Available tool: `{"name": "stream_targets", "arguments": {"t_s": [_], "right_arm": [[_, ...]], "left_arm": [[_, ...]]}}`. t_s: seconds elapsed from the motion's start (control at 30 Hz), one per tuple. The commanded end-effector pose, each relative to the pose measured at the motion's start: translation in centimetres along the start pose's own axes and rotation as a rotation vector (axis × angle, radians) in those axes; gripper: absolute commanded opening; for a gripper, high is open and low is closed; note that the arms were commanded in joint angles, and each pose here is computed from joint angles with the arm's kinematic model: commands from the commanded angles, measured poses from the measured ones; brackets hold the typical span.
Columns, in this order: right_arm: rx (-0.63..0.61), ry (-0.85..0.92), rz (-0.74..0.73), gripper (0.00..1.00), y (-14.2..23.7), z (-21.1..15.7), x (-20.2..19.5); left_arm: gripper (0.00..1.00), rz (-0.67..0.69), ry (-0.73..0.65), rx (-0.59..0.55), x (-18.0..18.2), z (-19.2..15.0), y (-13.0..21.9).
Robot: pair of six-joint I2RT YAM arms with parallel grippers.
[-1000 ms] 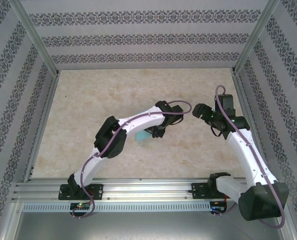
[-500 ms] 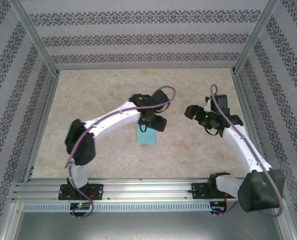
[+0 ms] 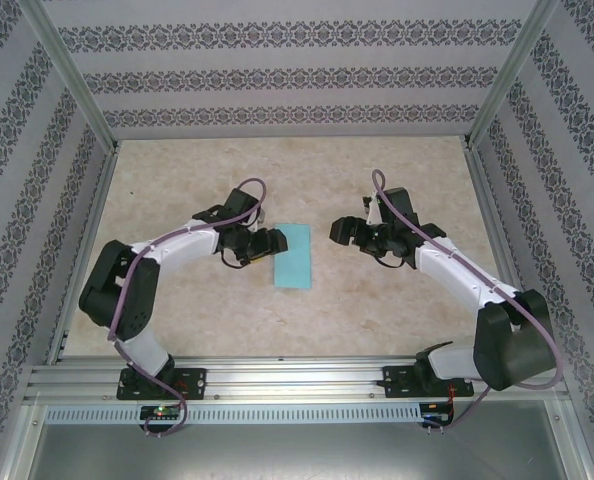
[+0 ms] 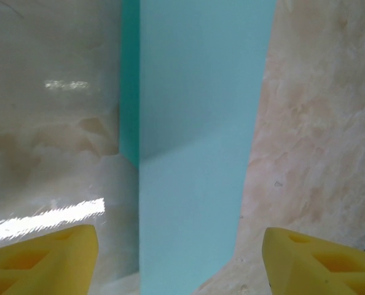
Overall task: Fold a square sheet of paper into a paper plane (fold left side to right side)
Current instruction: Third fold the triangle at the center of the table.
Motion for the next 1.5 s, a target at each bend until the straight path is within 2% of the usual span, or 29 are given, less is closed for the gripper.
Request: {"name": "stream_targets", "arguments": {"t_s": [0.0,0.3,0.43,0.6,0.67,1.07,1.3,1.47], "right_arm": [[-0.052,0.017,0.018,0.8,0.3,1.3,0.9],[-0.067,0.063,0.042,0.8,1.2,0.9,1.4],[-0.09,0.137,0.075,0.77,1.4,0.4,2.4],[-0.137,0.434,0.075,0.76,1.4,-2.0,5.3],[-0.151,0.555,0.072,0.76,1.2,-3.2,6.5],[-0.147,1.257,-0.084,0.77,-4.5,-11.3,11.0],[-0.106,1.453,-0.168,0.78,-7.8,-13.1,10.8],[-0.08,1.522,-0.222,0.77,-9.7,-13.6,10.8]], "left_arm": [[0.71,-0.136,0.001,-0.025,-2.2,1.7,-0.7],[0.68,-0.082,0.048,-0.002,-0.1,1.8,-3.0],[0.52,-0.103,0.054,0.007,-0.3,1.7,-3.3],[0.33,-0.102,0.062,0.002,-0.3,1.6,-3.0],[0.28,-0.103,0.064,-0.001,-0.3,1.6,-2.9],[0.16,-0.123,0.076,0.008,-0.4,1.3,-2.8],[0.12,-0.125,0.077,0.01,-0.3,1.2,-2.8],[0.12,-0.127,0.076,0.016,-0.4,1.1,-2.9]]}}
Point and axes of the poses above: each hand's point on the last joint's axis, 136 mm out from that joint toward the fingers, its own y axis back along the fingers, its own x axis along the line the jaws close on, z = x × y, the point moved 3 cm from there along y, back along the fingers, and after that the axes turned 5 degrees about y, right-handed, at the moved point
